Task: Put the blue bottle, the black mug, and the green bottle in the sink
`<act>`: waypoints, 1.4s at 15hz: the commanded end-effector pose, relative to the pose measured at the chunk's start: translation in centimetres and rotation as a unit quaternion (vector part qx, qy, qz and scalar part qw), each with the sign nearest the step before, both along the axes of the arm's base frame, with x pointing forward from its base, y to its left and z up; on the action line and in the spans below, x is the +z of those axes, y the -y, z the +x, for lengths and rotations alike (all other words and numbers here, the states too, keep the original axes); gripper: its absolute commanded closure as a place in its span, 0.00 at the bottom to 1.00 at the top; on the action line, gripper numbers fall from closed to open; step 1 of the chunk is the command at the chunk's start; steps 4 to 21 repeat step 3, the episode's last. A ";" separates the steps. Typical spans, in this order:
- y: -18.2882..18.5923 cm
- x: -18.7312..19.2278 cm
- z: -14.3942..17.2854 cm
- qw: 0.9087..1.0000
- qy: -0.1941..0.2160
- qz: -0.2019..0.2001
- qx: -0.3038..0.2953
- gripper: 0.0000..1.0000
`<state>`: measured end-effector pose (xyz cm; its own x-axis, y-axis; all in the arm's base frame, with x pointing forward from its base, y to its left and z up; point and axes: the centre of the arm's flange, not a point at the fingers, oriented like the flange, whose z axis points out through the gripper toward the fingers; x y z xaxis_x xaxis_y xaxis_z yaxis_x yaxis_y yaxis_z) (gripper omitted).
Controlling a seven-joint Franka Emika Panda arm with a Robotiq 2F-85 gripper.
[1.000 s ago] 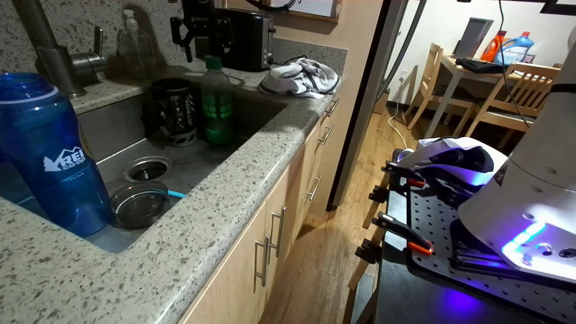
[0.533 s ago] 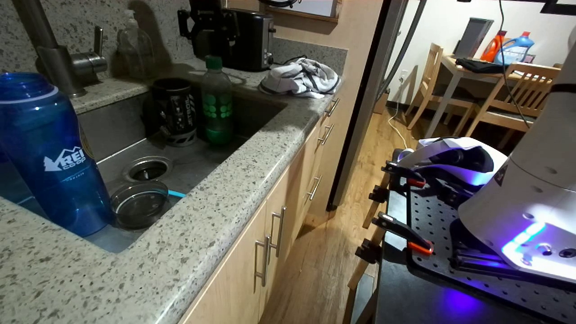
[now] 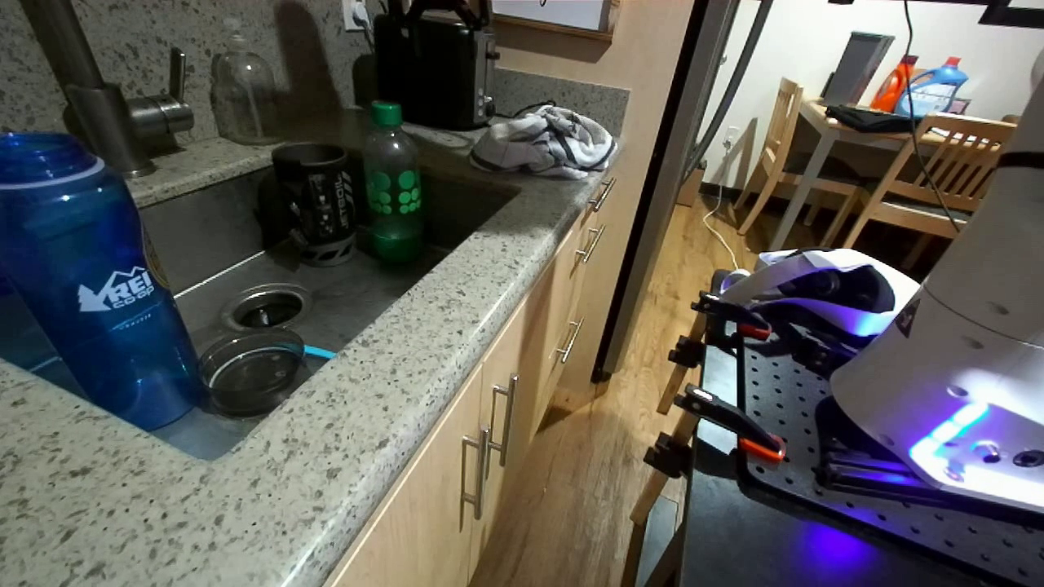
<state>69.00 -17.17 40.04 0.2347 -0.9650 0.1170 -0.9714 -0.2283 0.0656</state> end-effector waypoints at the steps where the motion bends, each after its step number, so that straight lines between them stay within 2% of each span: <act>1: -0.4 0.7 -5.9 1.000 0.009 -0.014 -0.009 0.00; 2: -0.3 0.8 -6.5 1.000 0.012 -0.012 -0.007 0.00; 3: 0.6 0.6 -2.5 1.000 0.001 -0.009 0.001 0.00; 21: 0.6 0.6 -2.5 1.000 0.001 -0.009 0.001 0.00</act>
